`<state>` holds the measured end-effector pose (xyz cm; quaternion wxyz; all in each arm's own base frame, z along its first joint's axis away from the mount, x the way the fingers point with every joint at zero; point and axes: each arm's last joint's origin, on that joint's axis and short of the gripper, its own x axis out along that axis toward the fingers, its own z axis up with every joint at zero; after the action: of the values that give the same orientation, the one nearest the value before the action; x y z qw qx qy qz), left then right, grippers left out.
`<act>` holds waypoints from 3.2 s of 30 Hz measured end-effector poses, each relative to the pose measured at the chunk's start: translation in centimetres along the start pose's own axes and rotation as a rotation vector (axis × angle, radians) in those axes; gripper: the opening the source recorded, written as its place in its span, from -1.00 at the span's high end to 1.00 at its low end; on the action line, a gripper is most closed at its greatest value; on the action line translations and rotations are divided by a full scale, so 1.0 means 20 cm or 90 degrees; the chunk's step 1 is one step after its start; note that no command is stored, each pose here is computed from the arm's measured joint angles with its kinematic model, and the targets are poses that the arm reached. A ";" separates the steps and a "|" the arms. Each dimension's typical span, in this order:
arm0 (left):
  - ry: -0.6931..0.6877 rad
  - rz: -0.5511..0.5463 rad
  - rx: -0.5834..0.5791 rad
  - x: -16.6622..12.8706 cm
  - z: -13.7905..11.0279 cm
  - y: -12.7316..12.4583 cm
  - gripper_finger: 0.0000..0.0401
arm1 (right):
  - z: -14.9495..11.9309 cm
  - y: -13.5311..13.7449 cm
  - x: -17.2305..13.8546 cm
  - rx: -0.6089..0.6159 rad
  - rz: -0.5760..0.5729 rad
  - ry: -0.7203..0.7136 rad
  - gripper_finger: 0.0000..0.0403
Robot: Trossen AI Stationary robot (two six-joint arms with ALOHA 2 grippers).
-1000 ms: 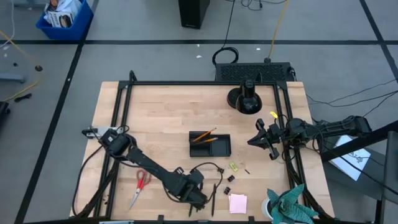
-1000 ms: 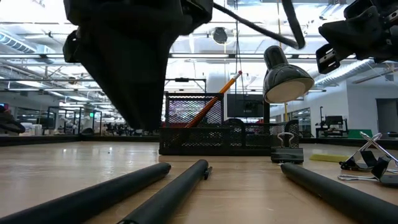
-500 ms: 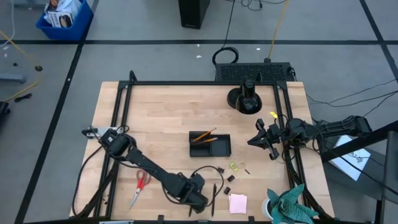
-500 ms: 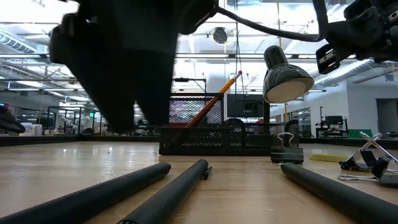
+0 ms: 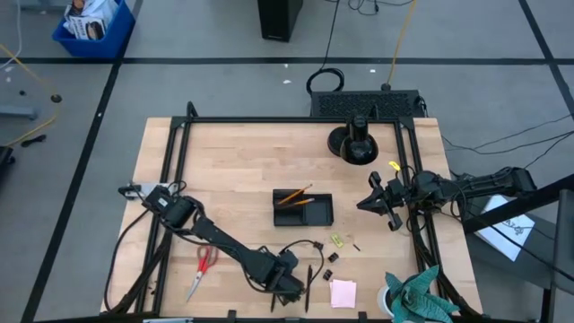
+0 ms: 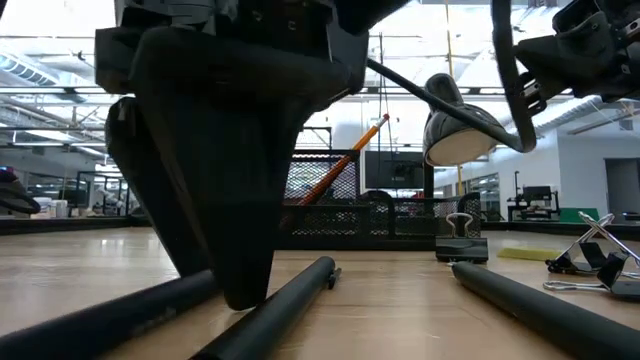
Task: Pick and place office supplies into organizer
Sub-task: Put the black pen into the black desk organizer
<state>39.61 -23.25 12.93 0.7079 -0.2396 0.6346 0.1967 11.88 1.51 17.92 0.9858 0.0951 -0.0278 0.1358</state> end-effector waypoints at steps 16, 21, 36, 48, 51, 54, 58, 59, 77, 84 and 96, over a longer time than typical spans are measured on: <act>0.009 -0.003 0.069 0.04 -0.07 -0.03 0.62 | 0.00 0.00 0.00 0.001 -0.001 0.004 0.90; 0.005 -0.007 0.099 0.04 -0.07 -0.04 0.93 | 0.00 0.00 0.00 0.001 -0.001 0.004 0.90; -0.221 0.093 0.144 -0.19 -0.08 0.00 0.96 | -0.01 0.00 0.00 0.007 -0.002 0.009 0.90; -0.535 0.157 0.276 -0.73 -0.06 0.06 0.92 | -0.01 0.00 0.01 0.009 -0.003 0.016 0.90; -0.574 0.163 0.311 -0.80 0.00 0.06 0.96 | -0.01 0.00 0.01 0.009 -0.003 0.016 0.90; -0.594 0.183 0.335 -0.86 0.07 0.10 0.94 | -0.01 0.00 0.01 0.009 -0.002 0.014 0.90; -0.594 0.209 0.336 -0.89 0.16 0.16 0.91 | -0.02 -0.01 0.01 0.019 -0.003 0.020 0.90; -0.595 0.210 0.330 -0.90 0.18 0.17 0.91 | -0.02 -0.01 0.01 0.020 -0.003 0.021 0.90; -0.803 0.035 0.400 -0.92 0.51 0.41 0.96 | -0.02 -0.01 0.01 0.021 -0.003 0.023 0.90; -0.893 -0.006 0.381 -0.94 0.33 0.68 0.96 | -0.02 -0.01 0.01 0.023 -0.004 0.030 0.90; -0.885 -0.101 0.371 -0.72 0.27 0.90 0.96 | -0.02 -0.01 0.01 0.022 -0.006 0.023 0.90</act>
<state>31.77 -5.30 25.98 0.9917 0.0916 0.0494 0.0753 12.20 1.52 17.53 0.9850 0.1094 -0.0069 0.1334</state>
